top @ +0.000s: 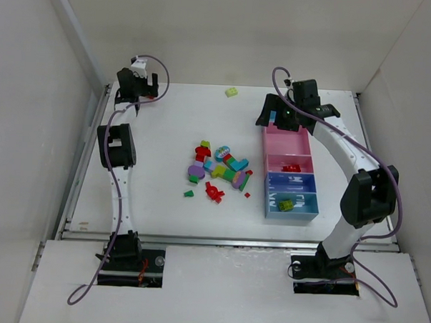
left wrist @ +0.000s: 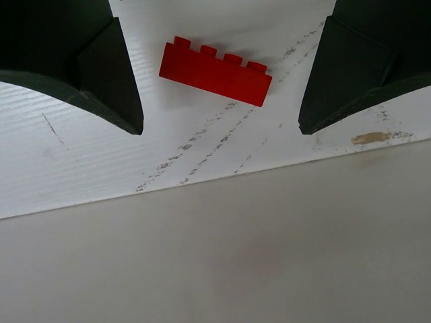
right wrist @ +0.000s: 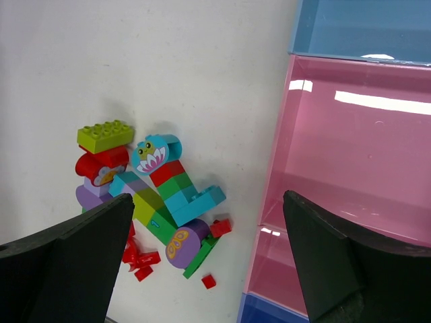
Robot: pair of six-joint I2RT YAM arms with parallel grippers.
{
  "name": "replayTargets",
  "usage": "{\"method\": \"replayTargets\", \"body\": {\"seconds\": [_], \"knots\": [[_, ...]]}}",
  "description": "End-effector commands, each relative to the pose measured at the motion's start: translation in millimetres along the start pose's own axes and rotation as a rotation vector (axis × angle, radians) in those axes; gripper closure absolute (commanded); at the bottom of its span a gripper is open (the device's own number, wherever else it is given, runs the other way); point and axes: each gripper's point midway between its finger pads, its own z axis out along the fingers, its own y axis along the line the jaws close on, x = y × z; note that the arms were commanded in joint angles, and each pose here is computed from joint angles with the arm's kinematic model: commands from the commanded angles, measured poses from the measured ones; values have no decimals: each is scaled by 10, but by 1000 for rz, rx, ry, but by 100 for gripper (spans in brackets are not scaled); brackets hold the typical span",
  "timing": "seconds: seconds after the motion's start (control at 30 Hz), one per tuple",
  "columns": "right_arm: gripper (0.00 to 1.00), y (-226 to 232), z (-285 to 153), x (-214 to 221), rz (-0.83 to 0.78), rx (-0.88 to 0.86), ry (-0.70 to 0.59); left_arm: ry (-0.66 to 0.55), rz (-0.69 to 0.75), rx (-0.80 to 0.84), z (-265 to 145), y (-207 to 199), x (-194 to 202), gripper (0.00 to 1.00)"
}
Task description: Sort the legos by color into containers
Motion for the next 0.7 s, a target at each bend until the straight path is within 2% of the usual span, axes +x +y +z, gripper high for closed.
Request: {"method": "replayTargets", "body": {"seconds": [0.0,0.03,0.07,0.2,0.27,0.43,0.5,0.53,0.57,0.67], "knots": [[3,114,-40,-210,-33,-37,-55,-70,8,-43,-122,109,-592,0],[3,114,-40,-210,-33,-37,-55,-54,3,-58,-155,131,-606,2],[3,114,-40,-210,-33,-37,-55,11,-3,-79,-155,107,-385,4],[3,99,-39,-216,-32,-28,-58,84,-1,-118,-225,106,-235,14],[3,106,-58,-231,-41,-28,-58,96,6,-125,-234,121,-207,17],[3,108,-72,-271,-43,-23,-70,91,38,-78,-241,53,-234,33],[3,107,-95,-254,-43,-22,-70,88,51,-69,-261,40,-273,34],[3,106,-115,-240,-43,-22,-70,107,54,-49,-264,1,-166,35],[3,106,-115,-240,-43,-22,-70,88,58,-39,-271,-14,-250,39],[3,108,-140,-229,-44,-23,-71,102,62,-27,-292,-42,-164,50]]}}
